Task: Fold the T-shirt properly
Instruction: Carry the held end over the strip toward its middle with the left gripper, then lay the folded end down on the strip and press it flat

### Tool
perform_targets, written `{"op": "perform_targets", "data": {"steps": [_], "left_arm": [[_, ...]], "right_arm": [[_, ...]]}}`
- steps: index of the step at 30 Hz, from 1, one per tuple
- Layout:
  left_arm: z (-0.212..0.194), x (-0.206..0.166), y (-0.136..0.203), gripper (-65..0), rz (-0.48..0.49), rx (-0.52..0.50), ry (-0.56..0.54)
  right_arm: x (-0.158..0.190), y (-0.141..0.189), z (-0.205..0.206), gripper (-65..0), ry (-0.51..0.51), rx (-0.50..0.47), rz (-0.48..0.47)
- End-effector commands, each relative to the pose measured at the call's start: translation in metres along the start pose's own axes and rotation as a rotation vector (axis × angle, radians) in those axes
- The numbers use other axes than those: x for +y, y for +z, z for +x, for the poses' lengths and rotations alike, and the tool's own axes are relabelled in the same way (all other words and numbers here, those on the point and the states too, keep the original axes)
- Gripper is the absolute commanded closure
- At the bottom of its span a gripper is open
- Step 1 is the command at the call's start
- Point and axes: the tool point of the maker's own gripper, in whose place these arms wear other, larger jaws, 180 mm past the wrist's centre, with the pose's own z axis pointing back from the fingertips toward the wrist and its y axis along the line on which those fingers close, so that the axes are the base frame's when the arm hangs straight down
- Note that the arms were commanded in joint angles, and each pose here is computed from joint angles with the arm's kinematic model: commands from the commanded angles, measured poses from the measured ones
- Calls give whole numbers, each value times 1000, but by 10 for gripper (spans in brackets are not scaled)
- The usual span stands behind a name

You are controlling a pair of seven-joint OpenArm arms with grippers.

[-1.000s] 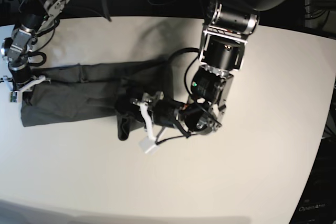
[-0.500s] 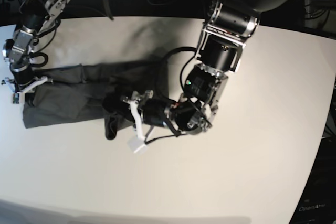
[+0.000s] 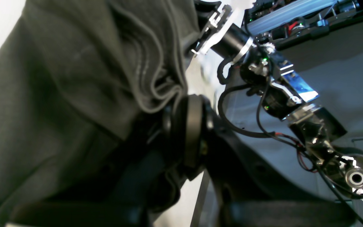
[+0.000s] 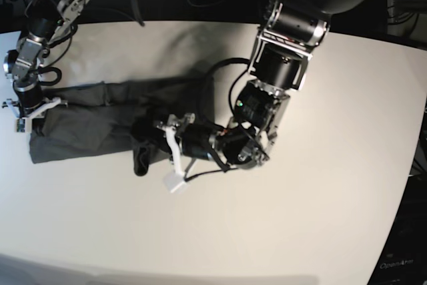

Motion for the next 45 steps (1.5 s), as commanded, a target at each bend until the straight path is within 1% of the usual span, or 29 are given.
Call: {"op": "perform_targets", "data": {"steps": [1, 8, 10, 11, 14, 17, 18, 20, 21, 22, 28, 33, 38, 42, 45], "left_arm": [[25, -14, 0, -26, -35, -56, -37], [24, -14, 0, -32, -36, -56, -34], [23, -14, 0, -71, -36, -54, -33], [21, -13, 0, -111, -37, -54, -26], [20, -15, -1, -284, -55, -67, -10], [18, -18, -1, -491, -77, -81, 10], [19, -19, -1, -545, -80, -84, 10], [19, -19, -1, -615, -80, -85, 7], [19, -19, -1, -636, -80, -85, 7], [19, -20, -1, -650, -81, -86, 8], [19, -17, 2, -650, -74, -87, 10], [23, -3, 15, -650, -44, -116, 30], [15, 8, 23, -650, -14, -101, 39], [2, 21, 28, -650, 9, -81, 75], [-14, 36, 36, -650, 43, -43, 100]], "right_arm": [[38, 10, -69, -3, 63, 301, 124], [37, 10, -69, -3, 64, 301, 123], [37, 10, -68, -3, 64, 299, 123], [37, 10, -68, -3, 64, 299, 123], [37, 11, -69, -3, 64, 301, 123], [37, 11, -69, -3, 64, 299, 123], [37, 11, -69, -3, 64, 299, 123], [37, 11, -69, -3, 64, 299, 123], [37, 11, -69, -3, 64, 299, 123], [37, 11, -69, -3, 64, 299, 123], [36, 11, -69, -3, 65, 299, 122], [37, 11, -69, -3, 64, 298, 123], [38, 10, -69, -3, 63, 298, 125], [37, 11, -68, -3, 65, 297, 123], [36, 11, -68, -3, 66, 297, 121]]}}
